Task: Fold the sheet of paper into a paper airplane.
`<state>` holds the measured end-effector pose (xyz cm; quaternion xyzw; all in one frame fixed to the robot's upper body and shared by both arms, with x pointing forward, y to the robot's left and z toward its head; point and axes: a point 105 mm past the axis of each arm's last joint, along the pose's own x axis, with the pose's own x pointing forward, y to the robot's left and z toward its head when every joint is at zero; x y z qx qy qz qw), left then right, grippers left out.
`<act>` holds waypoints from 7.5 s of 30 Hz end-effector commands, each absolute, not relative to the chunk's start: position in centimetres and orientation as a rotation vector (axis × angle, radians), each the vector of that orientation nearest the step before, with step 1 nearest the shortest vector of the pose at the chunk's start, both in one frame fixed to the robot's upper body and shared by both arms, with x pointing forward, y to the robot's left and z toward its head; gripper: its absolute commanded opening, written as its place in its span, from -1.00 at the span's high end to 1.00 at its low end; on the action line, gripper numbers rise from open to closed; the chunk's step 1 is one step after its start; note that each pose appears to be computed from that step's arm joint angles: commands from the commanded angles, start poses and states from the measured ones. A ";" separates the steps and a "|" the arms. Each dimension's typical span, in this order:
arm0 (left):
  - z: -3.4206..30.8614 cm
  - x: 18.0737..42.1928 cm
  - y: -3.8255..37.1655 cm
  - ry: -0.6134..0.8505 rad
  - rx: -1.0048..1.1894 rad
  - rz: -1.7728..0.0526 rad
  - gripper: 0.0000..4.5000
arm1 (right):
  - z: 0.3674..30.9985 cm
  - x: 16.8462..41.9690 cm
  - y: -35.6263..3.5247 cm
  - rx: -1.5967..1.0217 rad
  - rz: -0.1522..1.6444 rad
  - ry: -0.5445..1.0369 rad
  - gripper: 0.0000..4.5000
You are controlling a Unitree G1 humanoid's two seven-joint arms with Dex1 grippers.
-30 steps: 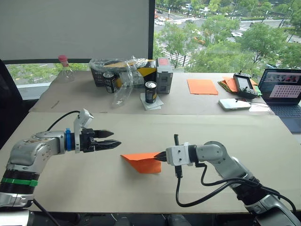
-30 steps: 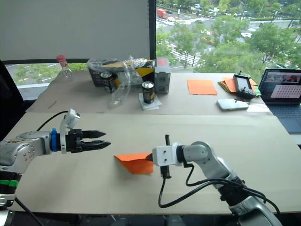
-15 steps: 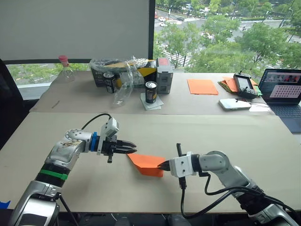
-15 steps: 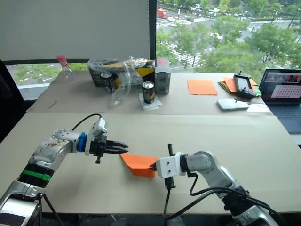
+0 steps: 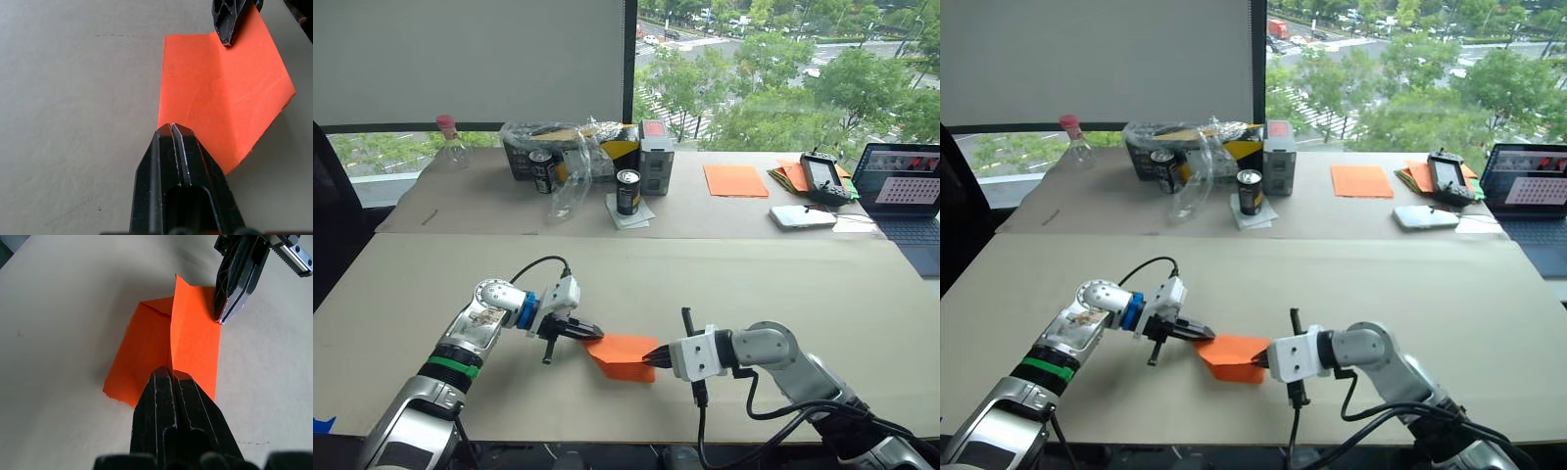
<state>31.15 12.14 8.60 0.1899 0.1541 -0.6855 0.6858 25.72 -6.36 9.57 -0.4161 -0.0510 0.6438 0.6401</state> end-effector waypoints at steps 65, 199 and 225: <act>5.3 29.5 12.6 0.386 0.398 -1.432 1.00 | 8.7 30.8 -7.9 -0.361 1.373 0.443 0.99; 6.2 28.0 9.4 0.336 0.333 -1.529 1.00 | 4.1 27.7 -7.8 -0.373 0.956 0.276 0.97; 3.9 28.0 10.6 0.427 0.347 -1.464 1.00 | 5.5 27.1 -5.1 -0.548 1.254 0.165 0.97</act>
